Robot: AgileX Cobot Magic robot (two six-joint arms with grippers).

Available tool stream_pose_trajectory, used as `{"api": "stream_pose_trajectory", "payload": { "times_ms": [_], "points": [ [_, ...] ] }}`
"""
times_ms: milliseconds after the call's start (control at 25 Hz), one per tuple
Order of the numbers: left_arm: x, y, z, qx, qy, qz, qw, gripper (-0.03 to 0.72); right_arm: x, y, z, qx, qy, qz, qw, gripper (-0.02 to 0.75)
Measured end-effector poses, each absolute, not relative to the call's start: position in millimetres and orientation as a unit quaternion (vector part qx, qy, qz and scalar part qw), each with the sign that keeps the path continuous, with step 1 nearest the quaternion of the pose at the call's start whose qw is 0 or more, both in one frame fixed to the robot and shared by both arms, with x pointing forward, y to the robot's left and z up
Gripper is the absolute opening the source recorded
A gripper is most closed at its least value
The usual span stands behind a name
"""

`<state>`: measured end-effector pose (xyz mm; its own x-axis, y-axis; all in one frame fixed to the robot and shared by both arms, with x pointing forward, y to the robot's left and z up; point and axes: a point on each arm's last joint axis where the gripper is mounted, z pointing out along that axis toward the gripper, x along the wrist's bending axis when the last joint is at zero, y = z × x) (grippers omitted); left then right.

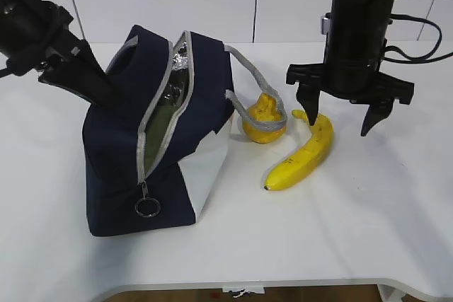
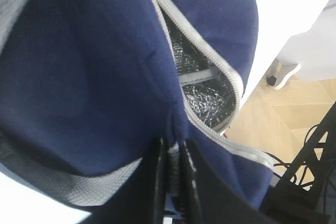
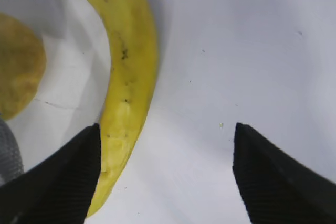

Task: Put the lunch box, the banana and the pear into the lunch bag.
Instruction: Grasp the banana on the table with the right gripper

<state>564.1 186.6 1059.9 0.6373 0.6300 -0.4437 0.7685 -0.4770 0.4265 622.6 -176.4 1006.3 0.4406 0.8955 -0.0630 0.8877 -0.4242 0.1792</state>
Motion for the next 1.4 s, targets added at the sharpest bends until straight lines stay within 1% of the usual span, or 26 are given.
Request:
{"api": "stream_pose_trajectory", "payload": {
  "times_ms": [480, 880, 1120, 1240, 1400],
  "points": [
    [564.1, 186.6, 1059.9, 0.852, 0.410, -0.113, 0.305, 0.018, 633.1, -170.0, 982.1, 0.860, 0.503, 0.032, 0.080, 0.587],
    [564.1, 186.6, 1059.9, 0.852, 0.410, -0.113, 0.305, 0.018, 636.9, -164.7, 956.2, 0.866, 0.497, 0.011, 0.055, 0.587],
    [564.1, 186.6, 1059.9, 0.852, 0.410, -0.113, 0.305, 0.018, 638.5, -163.9, 949.0, 0.866, 0.497, 0.007, 0.054, 0.583],
    [564.1, 186.6, 1059.9, 0.852, 0.410, -0.113, 0.305, 0.018, 638.9, -163.8, 949.0, 0.866, 0.497, 0.010, 0.054, 0.533],
    [564.1, 186.6, 1059.9, 0.852, 0.410, -0.113, 0.305, 0.018, 639.2, -163.6, 949.1, 0.866, 0.497, 0.011, 0.054, 0.432]
  ]
}}
